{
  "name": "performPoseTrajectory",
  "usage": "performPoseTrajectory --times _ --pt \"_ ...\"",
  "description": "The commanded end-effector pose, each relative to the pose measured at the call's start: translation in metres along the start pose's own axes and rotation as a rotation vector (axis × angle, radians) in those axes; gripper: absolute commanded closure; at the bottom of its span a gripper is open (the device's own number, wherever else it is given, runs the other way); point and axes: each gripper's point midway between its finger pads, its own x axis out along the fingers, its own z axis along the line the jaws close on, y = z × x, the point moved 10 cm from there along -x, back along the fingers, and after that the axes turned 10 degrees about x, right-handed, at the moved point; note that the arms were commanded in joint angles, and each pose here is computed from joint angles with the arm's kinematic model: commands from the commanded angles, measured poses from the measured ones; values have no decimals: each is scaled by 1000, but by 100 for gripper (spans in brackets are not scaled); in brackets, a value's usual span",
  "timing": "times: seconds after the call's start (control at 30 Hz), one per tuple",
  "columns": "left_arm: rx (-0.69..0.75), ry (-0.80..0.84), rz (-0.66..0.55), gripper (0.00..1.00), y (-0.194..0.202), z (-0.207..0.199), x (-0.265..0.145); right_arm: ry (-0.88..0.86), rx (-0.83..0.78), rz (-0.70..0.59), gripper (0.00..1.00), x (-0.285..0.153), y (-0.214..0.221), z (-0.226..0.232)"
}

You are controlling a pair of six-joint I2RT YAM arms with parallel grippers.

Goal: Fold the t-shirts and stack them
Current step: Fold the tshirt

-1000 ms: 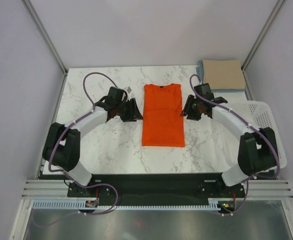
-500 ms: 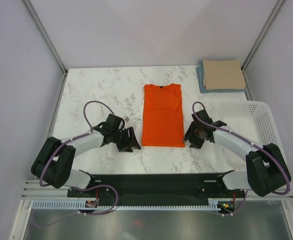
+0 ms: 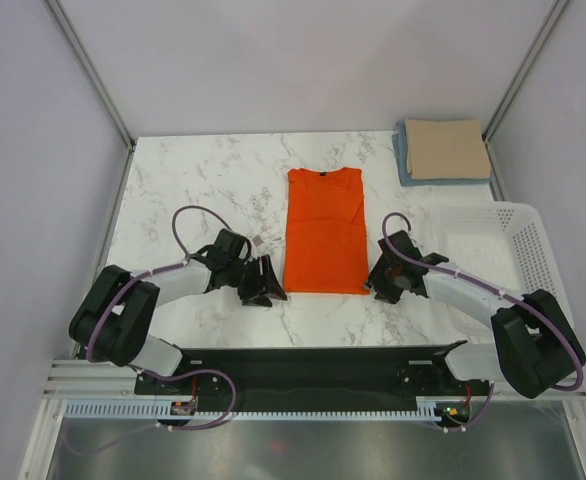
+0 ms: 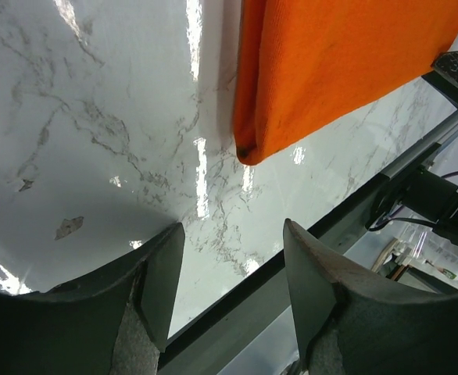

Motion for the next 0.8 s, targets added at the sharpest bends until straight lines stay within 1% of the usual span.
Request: performPoseTrajectory --times 0.0,0.23,0.37,0.77 --pt "-20 -74 40 37 9 10 9 -24 26 -47 50 1 -1 2" --pt "-28 -85 67 37 9 11 16 -22 28 -49 56 5 1 -2" --pt "-31 -89 73 37 7 12 18 -21 22 -43 62 7 2 -3" --pt "-26 -84 67 37 5 10 18 -28 4 -36 65 10 3 -3"
